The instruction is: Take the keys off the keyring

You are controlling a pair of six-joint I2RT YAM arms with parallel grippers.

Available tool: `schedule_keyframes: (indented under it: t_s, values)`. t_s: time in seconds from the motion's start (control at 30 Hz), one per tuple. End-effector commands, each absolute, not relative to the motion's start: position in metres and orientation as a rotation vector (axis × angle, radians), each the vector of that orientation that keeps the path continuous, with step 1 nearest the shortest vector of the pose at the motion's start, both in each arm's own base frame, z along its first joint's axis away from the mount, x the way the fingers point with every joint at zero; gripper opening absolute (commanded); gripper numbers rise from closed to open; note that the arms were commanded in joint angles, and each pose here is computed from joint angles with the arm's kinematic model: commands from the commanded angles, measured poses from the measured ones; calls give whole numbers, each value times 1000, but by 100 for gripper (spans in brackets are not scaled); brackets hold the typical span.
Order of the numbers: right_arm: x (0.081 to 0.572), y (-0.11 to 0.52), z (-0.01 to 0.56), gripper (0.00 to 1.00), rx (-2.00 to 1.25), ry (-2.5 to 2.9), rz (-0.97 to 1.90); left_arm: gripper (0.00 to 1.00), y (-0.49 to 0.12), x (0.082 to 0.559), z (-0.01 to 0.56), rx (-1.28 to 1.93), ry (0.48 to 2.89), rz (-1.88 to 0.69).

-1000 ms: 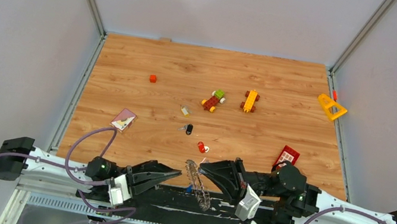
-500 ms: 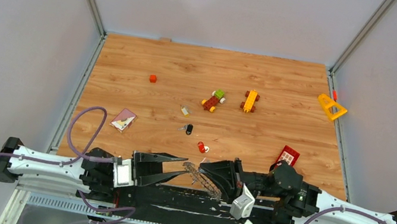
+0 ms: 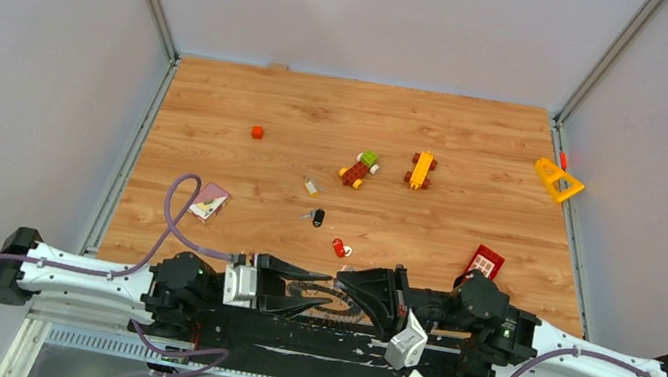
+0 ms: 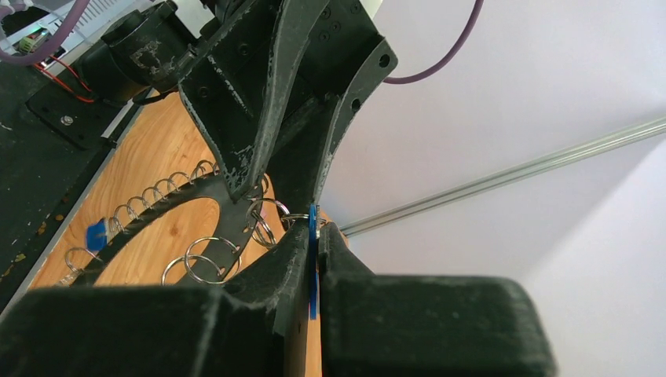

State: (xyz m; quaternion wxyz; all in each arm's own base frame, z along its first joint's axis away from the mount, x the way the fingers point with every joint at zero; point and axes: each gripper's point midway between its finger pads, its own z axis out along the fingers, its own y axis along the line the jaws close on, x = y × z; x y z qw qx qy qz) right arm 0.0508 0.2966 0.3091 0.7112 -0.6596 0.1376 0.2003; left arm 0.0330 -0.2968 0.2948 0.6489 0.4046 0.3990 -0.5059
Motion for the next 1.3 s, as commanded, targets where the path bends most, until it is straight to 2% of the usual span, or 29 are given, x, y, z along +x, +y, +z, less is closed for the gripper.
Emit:
schedule_keyframes:
  t_s: [0.0,0.07,0.2,0.27,0.33,0.43,0.57,0.87,1.13,1.23,1.27]
  values:
    - [52,288,355,0,-1351,253,412,45,-297,37,306,854,947,-1188]
    - [52,288,355,0,-1350,252,410,42,-297,39,305,850,956,-1181]
    - [52,287,356,0,-1349,250,411,27,-298,43,301,849,980,-1156]
    - [51,288,355,0,-1351,249,412,24,-298,45,301,844,989,-1145]
    - [51,288,354,0,-1355,250,414,24,-298,47,303,838,990,-1137]
    - [52,290,351,0,-1365,257,411,36,-298,48,303,836,990,-1130]
    - [55,289,349,0,-1368,272,400,38,-299,48,305,839,989,-1127]
    - [65,291,339,0,-1397,318,354,37,-299,48,309,833,985,-1128]
    - [67,291,334,0,-1408,332,343,21,-297,52,307,822,1006,-1114]
    - [66,290,336,0,-1403,327,345,21,-298,55,304,825,1024,-1099]
    - [67,290,336,0,-1402,327,344,25,-298,55,302,825,1032,-1095]
